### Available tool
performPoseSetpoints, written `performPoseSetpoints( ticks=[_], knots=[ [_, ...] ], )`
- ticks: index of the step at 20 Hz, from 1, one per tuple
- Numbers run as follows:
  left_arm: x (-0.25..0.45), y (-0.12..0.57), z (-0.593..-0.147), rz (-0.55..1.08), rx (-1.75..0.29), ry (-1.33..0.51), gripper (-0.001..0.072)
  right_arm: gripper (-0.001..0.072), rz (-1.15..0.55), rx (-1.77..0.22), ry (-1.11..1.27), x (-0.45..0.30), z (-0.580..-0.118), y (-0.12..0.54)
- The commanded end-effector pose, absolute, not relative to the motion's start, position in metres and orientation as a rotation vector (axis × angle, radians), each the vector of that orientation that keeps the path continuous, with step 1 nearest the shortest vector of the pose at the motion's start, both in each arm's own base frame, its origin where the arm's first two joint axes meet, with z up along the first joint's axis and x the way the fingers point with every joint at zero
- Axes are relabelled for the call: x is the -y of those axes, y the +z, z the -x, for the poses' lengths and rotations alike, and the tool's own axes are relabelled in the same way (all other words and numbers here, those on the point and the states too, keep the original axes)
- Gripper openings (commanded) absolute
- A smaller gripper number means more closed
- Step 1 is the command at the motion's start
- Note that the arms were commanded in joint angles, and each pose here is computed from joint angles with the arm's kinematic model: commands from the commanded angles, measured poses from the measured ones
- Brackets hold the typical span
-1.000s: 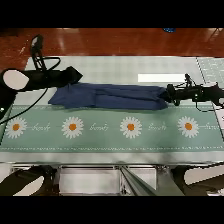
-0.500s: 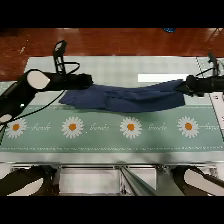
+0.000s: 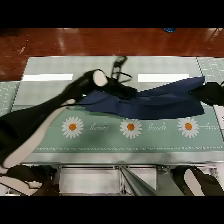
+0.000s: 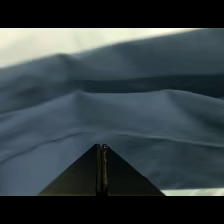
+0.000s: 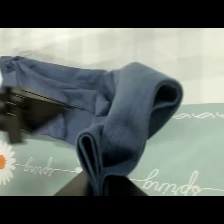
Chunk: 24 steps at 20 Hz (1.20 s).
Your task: Fold the shirts.
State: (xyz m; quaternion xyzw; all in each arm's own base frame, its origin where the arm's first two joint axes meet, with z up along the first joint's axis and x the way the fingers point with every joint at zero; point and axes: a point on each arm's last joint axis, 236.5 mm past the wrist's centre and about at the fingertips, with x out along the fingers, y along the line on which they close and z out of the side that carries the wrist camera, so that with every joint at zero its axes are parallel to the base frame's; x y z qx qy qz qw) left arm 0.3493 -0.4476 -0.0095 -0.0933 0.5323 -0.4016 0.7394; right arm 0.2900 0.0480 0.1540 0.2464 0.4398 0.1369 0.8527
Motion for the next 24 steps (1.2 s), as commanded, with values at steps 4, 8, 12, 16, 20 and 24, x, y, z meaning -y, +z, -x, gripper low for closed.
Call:
performPoseSetpoints(
  ticks=[4, 8, 12, 16, 20, 24],
  knots=[
    [0.560, -0.056, -0.258, 0.152, -1.323, -1.041, 0.0016, 0.0024, -0.543, -0.904, 0.329, -0.062, -0.277, 0.168],
    [0.562, -0.036, -0.262, 0.160, -1.331, -1.097, 0.0016, 0.0024, -0.532, -0.898, 0.314, -0.058, -0.279, 0.167],
    [0.484, 0.000, -0.340, 0.187, -1.343, -1.005, 0.0017, 0.0024, -0.548, -0.897, 0.315, -0.058, -0.285, 0.165],
    [0.349, 0.050, -0.421, 0.120, -1.271, -0.782, 0.0017, 0.0024, -0.616, -0.859, 0.423, -0.081, -0.306, 0.174],
    [0.235, 0.160, -0.450, 0.084, -1.018, -0.577, 0.0017, 0.0024, -0.592, -0.917, 0.590, -0.164, -0.335, 0.154],
    [0.128, 0.231, -0.406, -0.026, -0.839, -0.330, 0.0017, 0.0025, -0.591, -1.001, 0.709, -0.263, -0.374, 0.119]
  ],
)
